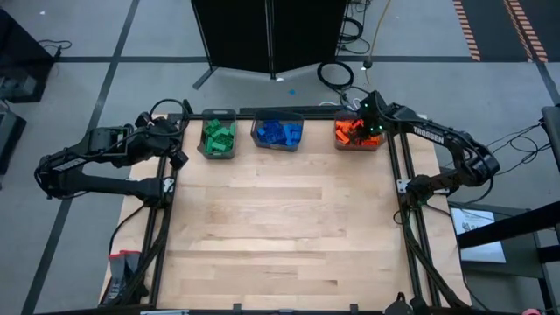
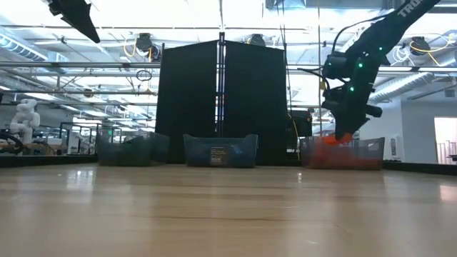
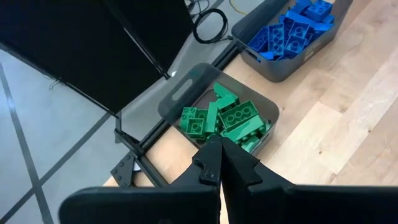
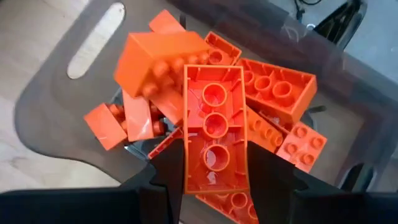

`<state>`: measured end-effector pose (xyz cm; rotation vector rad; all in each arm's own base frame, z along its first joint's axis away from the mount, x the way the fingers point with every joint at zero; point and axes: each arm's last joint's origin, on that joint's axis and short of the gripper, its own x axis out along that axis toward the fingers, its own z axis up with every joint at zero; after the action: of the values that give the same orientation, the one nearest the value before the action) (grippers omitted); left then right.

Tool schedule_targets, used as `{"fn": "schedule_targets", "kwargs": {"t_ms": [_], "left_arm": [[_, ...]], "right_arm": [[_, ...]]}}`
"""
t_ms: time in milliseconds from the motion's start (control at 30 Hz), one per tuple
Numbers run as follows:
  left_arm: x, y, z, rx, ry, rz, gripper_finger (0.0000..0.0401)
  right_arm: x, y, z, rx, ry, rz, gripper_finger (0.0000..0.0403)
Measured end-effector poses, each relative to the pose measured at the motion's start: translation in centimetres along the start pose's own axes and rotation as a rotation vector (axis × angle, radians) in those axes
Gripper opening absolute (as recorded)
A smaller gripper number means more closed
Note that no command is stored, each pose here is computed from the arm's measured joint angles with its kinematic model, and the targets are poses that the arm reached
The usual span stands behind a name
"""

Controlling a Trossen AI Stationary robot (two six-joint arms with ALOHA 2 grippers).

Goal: Sort blocks
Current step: Put the orange game piece into the right black bin

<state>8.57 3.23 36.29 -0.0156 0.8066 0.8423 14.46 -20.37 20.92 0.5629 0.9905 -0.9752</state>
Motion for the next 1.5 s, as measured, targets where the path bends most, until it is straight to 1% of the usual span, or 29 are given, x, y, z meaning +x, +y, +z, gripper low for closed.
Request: {"fn": "schedule_targets", "kwargs": {"t_ms": [133, 367, 667, 1067, 1200, 1400, 1500], "left_arm": [[0.00, 0.00, 0.00, 0.000, 0.000, 0.001, 0.0000], [0.00, 0.03, 0.00, 0.001, -0.002, 0.009, 0.0000], [0.00, 0.05, 0.01, 0.001, -0.004, 0.015, 0.0000], [0.00, 0.05, 0.01, 0.001, -0.004, 0.016, 0.0000], [0.00, 0.04, 0.02, 0.000, -0.004, 0.016, 0.0000], [0.00, 0.04, 0.04, -0.003, -0.007, 0.015, 0.0000], [0.00, 0.04, 0.04, -0.002, -0.006, 0.015, 0.0000]], "right_arm": [[0.54, 0.00, -0.50, 0.016, 0.001, 0.000, 0.0130], [0.63, 0.05, -0.09, 0.039, -0.053, 0.006, 0.0131], [0.62, 0.07, 0.14, 0.048, -0.076, 0.009, 0.0157], [0.62, 0.07, 0.11, 0.047, -0.073, 0.009, 0.0168], [0.62, 0.07, 0.08, 0.043, -0.070, 0.009, 0.0185], [0.62, 0.07, 0.08, 0.042, -0.070, 0.009, 0.0231], [0.62, 0.07, 0.08, 0.042, -0.069, 0.010, 0.0247]]}}
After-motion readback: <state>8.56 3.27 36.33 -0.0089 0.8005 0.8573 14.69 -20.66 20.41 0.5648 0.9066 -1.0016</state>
